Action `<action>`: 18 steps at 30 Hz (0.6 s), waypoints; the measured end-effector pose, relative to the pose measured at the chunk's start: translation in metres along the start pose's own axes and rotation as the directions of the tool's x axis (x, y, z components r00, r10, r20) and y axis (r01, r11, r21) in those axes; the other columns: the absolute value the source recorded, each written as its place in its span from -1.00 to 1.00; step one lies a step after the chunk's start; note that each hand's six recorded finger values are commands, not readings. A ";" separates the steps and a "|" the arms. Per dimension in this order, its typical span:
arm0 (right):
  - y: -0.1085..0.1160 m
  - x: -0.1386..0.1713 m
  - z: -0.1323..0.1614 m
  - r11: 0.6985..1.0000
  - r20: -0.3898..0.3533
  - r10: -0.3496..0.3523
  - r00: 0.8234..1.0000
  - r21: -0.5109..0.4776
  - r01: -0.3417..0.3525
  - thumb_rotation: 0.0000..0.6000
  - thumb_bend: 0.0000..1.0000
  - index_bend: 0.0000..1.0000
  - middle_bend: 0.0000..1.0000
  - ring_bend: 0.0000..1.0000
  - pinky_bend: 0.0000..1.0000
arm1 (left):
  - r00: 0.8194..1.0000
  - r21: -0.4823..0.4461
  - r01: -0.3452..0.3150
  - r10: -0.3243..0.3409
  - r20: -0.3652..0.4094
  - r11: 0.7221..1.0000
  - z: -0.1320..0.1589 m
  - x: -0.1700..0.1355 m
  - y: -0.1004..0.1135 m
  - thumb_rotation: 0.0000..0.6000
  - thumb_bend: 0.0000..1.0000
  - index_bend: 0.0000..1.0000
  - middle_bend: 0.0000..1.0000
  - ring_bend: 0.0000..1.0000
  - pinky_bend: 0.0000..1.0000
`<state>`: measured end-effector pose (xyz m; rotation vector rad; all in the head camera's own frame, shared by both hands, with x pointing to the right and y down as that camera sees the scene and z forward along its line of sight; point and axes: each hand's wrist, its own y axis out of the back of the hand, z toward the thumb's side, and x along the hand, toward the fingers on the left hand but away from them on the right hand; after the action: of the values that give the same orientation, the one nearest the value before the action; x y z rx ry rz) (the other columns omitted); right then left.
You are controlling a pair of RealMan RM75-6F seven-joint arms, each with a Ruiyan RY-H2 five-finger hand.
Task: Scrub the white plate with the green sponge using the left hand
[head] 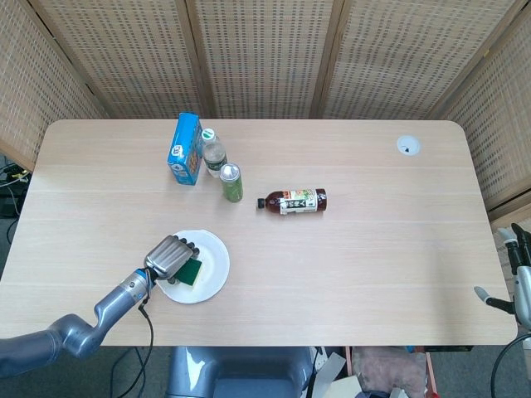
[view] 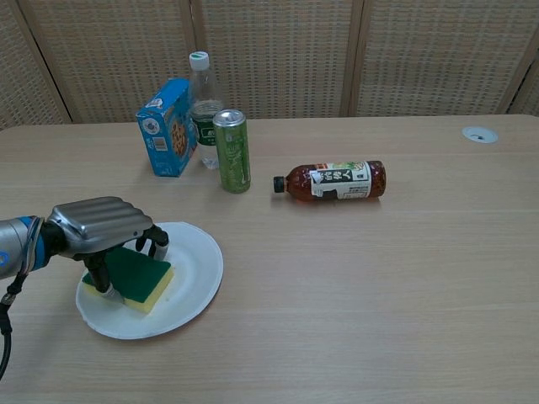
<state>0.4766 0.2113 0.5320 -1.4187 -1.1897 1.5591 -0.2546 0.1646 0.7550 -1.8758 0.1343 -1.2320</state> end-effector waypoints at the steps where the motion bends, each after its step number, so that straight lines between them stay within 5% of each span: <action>1: 0.000 0.000 0.000 1.000 0.001 0.001 1.000 -0.001 -0.001 1.00 -1.00 -0.88 -1.00 -1.00 -1.00 | 1.000 -0.005 -0.001 0.001 -0.004 1.000 0.001 0.003 -0.001 1.00 -0.81 -0.04 -0.19 -0.23 -0.09; 18: -0.002 -0.003 -0.003 1.000 0.012 0.006 1.000 0.001 -0.006 1.00 -1.00 -0.87 -1.00 -1.00 -1.00 | 0.996 -0.100 -0.075 0.070 -0.062 0.992 0.009 0.049 0.031 1.00 -0.80 -0.03 -0.17 -0.23 -0.09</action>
<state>0.4800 0.2096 0.5349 -1.4156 -1.1924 1.5746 -0.2126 0.1259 0.7659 -1.9055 0.2998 -1.2511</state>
